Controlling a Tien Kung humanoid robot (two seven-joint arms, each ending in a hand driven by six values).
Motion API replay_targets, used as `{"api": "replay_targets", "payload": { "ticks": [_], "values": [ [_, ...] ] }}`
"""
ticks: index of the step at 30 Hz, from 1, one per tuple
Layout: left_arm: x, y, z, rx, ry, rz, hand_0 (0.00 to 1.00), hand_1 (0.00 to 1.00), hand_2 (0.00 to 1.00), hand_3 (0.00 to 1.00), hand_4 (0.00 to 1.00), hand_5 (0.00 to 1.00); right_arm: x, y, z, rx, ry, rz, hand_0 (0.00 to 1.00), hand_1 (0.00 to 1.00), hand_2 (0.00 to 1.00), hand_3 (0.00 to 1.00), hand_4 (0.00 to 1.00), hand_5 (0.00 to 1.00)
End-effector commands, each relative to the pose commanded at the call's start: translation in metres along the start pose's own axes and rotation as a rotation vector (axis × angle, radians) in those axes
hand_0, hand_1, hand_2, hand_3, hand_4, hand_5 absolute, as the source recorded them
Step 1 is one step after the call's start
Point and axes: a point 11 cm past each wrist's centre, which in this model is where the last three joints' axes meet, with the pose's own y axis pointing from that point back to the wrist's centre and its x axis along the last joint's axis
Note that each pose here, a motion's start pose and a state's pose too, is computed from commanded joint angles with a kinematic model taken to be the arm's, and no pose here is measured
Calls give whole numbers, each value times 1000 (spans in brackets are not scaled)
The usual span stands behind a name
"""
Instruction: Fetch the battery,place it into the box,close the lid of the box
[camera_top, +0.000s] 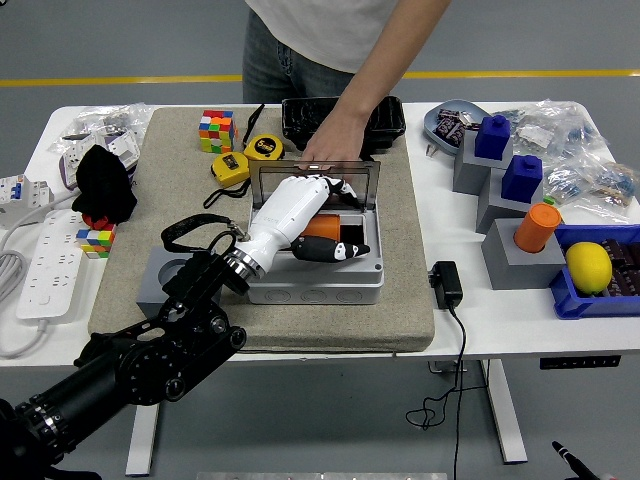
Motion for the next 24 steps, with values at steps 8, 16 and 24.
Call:
{"api": "replay_targets", "payload": {
  "ticks": [8,16,24],
  "values": [
    [1,-2,10,-24,0,1,669,725,671,636,998,401,1,0,-1,2,-6,2,786,706,709,761,998,998],
    [10,-6,34,-99,5,38,464,551,537,541,998,430,-1,0,-1,1,-9,1,785,706,709,760,998,998],
    [31,-10,57,-195,30,142,376,403,427,455,998,452,0,0,-2,4,-10,0,786,706,709,760,998,998]
  ]
}}
